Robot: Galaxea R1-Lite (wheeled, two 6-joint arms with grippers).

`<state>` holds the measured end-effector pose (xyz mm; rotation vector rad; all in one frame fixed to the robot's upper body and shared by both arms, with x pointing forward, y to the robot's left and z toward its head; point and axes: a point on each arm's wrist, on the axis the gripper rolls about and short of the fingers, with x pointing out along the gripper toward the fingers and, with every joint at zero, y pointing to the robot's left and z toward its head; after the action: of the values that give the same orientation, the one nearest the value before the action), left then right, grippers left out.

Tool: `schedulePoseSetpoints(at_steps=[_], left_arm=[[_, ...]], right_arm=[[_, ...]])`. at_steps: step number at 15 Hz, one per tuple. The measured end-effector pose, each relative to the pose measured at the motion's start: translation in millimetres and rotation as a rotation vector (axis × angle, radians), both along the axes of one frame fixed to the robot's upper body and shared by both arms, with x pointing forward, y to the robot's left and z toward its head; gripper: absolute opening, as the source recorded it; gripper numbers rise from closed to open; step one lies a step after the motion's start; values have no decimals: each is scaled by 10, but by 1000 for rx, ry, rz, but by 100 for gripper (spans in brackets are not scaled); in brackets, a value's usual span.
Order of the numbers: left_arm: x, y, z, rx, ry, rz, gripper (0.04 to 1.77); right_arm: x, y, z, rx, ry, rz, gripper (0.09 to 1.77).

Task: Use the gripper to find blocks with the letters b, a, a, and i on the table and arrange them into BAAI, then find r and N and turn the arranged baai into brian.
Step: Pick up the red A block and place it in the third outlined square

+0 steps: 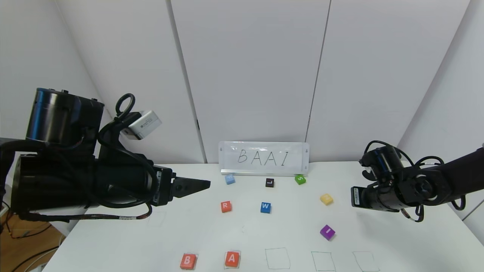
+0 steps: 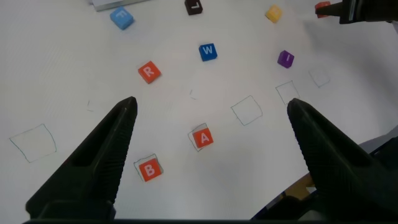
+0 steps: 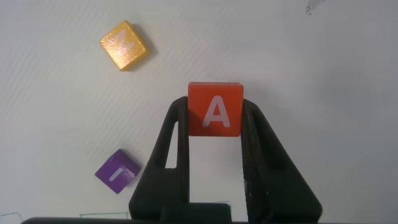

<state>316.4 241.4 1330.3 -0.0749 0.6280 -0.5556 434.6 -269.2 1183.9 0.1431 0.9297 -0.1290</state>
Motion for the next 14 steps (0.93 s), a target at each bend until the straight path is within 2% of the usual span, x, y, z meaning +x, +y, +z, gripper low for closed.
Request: schedulePoseSetpoints(at_steps=[5, 14], left_arm=[[-1, -1, -1, 1, 2, 0, 172], [0, 1, -1, 0, 1, 0, 172]], right_arm=[[-214, 398, 171, -8, -50, 56, 54], [-586, 1230, 246, 44, -36, 257, 54]])
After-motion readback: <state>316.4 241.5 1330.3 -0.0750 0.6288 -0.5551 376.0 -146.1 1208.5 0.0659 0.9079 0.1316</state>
